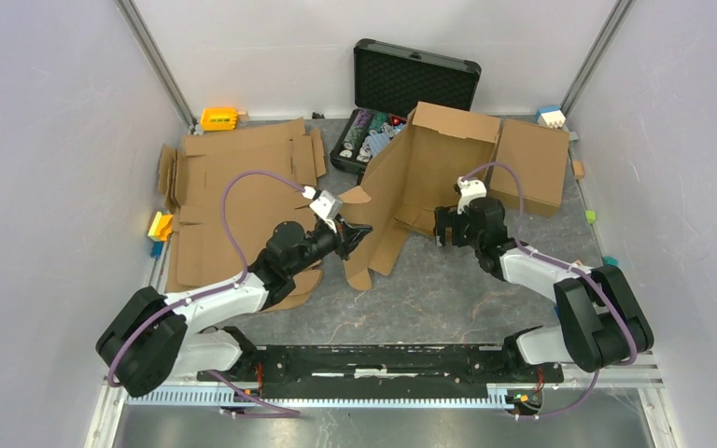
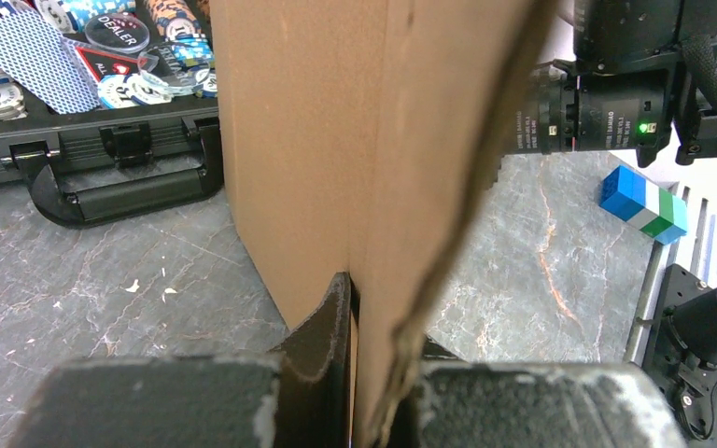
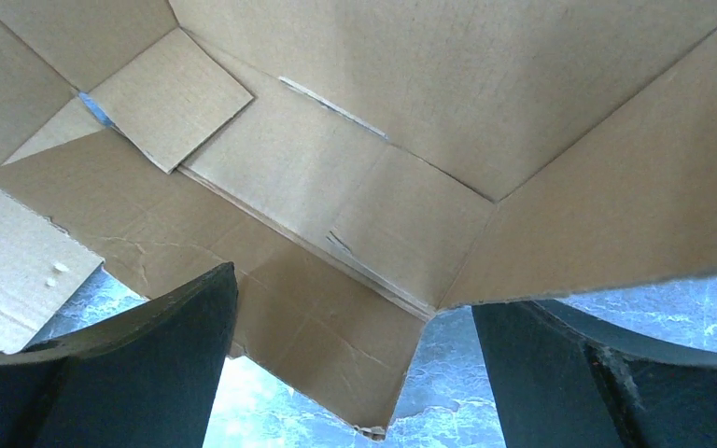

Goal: Fold the paper box

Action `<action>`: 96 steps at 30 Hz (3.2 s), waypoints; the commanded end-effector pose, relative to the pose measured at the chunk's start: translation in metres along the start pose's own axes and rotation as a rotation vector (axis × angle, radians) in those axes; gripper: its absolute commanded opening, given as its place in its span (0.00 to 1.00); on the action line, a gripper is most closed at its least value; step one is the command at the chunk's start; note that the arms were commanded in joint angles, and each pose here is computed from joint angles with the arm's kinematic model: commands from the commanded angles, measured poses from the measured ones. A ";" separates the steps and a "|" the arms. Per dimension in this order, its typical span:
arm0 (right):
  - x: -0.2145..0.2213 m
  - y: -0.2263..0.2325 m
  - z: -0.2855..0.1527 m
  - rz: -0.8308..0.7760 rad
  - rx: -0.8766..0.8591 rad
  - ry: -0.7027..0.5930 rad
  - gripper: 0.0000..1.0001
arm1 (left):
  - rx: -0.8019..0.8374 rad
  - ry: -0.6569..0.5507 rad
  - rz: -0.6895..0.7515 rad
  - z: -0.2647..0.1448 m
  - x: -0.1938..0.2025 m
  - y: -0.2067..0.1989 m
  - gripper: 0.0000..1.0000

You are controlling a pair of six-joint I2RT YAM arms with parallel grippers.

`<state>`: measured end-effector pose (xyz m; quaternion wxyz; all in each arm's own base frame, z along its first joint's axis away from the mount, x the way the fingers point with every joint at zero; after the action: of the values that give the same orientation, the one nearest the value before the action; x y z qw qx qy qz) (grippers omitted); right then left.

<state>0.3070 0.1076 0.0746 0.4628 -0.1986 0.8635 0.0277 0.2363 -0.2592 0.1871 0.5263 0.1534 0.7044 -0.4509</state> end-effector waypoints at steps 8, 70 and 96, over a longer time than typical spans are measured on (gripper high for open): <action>-0.016 0.006 -0.011 0.082 -0.161 -0.157 0.98 | 0.027 0.087 0.013 -0.002 0.019 -0.001 0.11; -0.006 -0.063 0.027 0.264 0.214 -0.056 0.91 | 0.002 0.106 0.022 0.001 0.022 0.004 0.12; -0.040 -0.060 0.050 0.308 0.132 -0.122 0.64 | -0.032 0.097 0.006 0.007 0.018 0.005 0.12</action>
<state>0.3709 0.0664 0.0729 0.4894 -0.0363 0.8710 0.0231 0.2376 -0.2624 0.1719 0.5119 0.1728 0.7215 -0.4330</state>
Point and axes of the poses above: each gripper's point midway between its finger pads, its own z axis out along the fingers, its own y axis along the line the jaws close on, x = y × z, the point moved 4 cm from there along -z, back along the fingers, and after that the axes turned 13 degrees about -z, right-handed, at the moved point
